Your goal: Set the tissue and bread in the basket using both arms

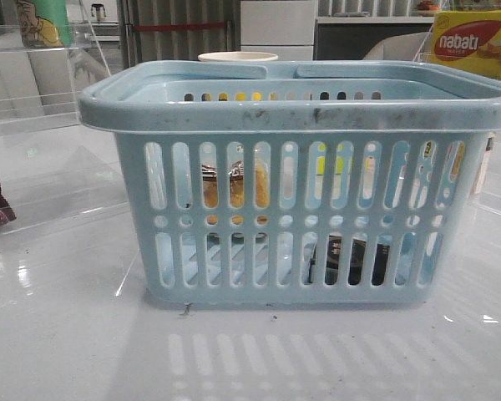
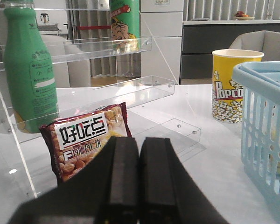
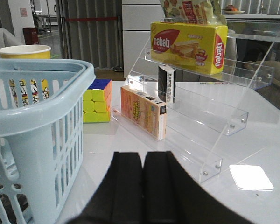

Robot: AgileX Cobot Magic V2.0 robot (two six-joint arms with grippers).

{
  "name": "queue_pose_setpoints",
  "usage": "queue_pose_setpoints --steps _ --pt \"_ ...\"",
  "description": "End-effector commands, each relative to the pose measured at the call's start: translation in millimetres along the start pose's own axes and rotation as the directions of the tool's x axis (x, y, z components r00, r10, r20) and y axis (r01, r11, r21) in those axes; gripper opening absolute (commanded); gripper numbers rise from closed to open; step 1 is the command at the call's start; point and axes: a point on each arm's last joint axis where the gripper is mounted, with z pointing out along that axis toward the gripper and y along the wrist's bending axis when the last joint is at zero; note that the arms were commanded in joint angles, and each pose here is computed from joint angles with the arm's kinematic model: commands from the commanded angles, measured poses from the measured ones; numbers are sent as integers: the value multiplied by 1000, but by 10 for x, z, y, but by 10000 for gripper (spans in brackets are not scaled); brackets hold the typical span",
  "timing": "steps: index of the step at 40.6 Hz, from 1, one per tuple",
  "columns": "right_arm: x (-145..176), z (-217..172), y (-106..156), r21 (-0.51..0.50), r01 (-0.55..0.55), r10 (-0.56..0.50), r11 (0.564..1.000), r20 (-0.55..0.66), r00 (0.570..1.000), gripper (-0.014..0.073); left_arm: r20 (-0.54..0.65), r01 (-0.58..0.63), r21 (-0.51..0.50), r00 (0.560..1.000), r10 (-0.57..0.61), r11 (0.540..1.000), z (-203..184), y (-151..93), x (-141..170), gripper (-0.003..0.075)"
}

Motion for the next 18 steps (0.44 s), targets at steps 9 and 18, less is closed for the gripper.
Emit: queue_pose_setpoints --steps 9,18 --pt "-120 -24 2 2 9 -9 1000 124 992 57 103 12 -2 995 -12 1000 -16 5 -74 93" --pt "-118 -24 2 2 9 -9 1000 121 993 57 103 12 -2 995 -12 1000 -16 5 -74 93"
